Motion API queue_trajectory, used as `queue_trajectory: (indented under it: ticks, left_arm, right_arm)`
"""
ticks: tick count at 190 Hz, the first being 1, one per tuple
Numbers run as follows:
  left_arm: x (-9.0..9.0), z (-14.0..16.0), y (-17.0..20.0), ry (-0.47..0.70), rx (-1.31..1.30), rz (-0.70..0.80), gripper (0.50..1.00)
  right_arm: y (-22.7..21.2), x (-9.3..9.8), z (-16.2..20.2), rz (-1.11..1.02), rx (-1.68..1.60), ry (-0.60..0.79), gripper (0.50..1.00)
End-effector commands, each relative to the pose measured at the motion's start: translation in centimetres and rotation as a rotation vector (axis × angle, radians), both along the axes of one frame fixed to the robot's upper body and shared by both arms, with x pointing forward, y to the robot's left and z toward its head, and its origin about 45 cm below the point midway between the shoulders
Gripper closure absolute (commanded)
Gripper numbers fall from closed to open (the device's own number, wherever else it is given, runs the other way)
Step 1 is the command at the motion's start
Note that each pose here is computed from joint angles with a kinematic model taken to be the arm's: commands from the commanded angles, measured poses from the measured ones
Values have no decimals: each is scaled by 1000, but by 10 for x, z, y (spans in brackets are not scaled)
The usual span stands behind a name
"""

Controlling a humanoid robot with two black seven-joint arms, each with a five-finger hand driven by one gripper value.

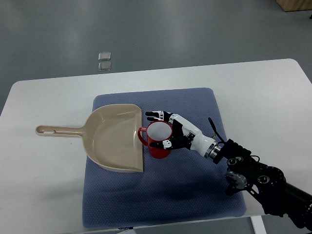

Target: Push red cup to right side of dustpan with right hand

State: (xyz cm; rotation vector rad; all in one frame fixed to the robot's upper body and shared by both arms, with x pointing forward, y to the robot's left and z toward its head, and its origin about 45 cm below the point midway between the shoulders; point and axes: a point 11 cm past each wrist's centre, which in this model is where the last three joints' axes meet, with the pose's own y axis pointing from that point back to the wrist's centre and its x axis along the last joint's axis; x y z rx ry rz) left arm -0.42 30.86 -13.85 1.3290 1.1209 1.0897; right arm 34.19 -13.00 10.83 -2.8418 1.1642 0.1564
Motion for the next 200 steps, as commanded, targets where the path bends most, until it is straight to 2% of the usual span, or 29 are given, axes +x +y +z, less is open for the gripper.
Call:
queue_trajectory:
  ticks: [1,76,101,132,153,169,200]
  left_arm:
    - [0,0,0,0,0,1,500]
    - [0,0,0,0,0,2,500]
    - [0,0,0,0,0,2,500]
    - [0,0,0,0,0,1,500]
    - [0,0,0,0,0,-2,500]
    - [0,0,0,0,0,-2,500]
    - [0,0,0,0,0,-2,500]
  right_arm:
    - [-5,1,3,8,1,-4,568]
    - [-33,11,28,-41,83,-15,568]
    - [-56,37,51,-169,199,-27,568]
    - [-110,77,48,-412,351,276,564]
    - [-130,89,41,-476,456,464,564]
    - [-146,91,44,-504,500,470,564]
    - [-145,89,54,-430,558,403,564]
